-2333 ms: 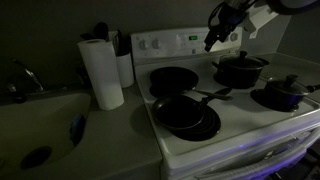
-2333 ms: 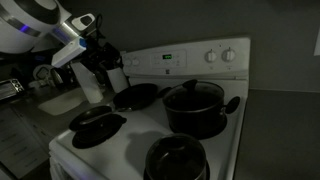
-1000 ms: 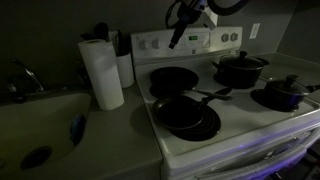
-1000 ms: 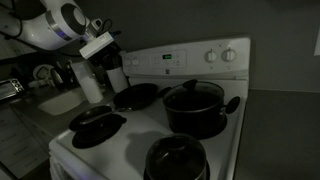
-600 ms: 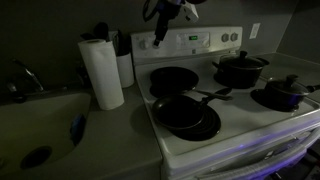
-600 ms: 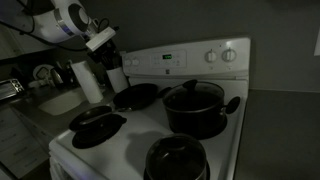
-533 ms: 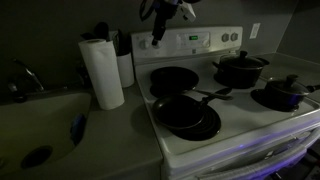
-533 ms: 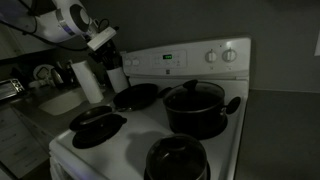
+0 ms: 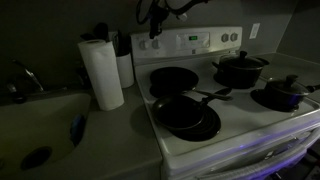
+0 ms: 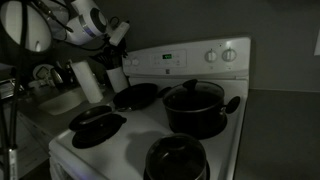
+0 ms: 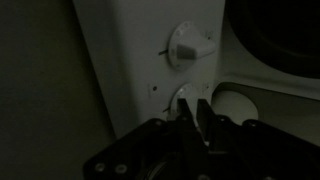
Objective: Flip the switch at the top left side of the stove
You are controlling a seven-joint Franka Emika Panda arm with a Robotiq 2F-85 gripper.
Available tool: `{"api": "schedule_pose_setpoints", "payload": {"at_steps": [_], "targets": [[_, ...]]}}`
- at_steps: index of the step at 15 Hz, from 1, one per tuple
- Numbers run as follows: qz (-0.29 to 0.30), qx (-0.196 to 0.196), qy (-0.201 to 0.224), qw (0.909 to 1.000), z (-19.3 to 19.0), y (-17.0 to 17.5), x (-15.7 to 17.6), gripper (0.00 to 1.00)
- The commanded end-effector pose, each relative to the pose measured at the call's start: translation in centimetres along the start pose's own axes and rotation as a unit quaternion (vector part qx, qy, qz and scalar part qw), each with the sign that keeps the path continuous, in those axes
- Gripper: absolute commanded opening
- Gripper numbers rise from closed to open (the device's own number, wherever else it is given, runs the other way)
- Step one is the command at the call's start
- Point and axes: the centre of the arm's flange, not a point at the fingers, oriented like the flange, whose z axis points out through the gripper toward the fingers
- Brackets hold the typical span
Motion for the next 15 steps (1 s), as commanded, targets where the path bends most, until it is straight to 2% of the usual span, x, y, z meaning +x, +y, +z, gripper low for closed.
{"api": "schedule_pose_setpoints", "payload": {"at_steps": [1,5,8,15], "targets": [[-0.024,-0.048,0.032,0.9981,1.6,3.2,2.7,0.0],[-0.022,-0.066,0.056,0.996,1.5,4.1,3.5,0.0],[-0.004,-0.064,0.065,0.9959,1.4,5.3,3.0,0.0],[0.056,0.017,0.111,0.9921,1.9,7.4,1.9,0.0]]}}
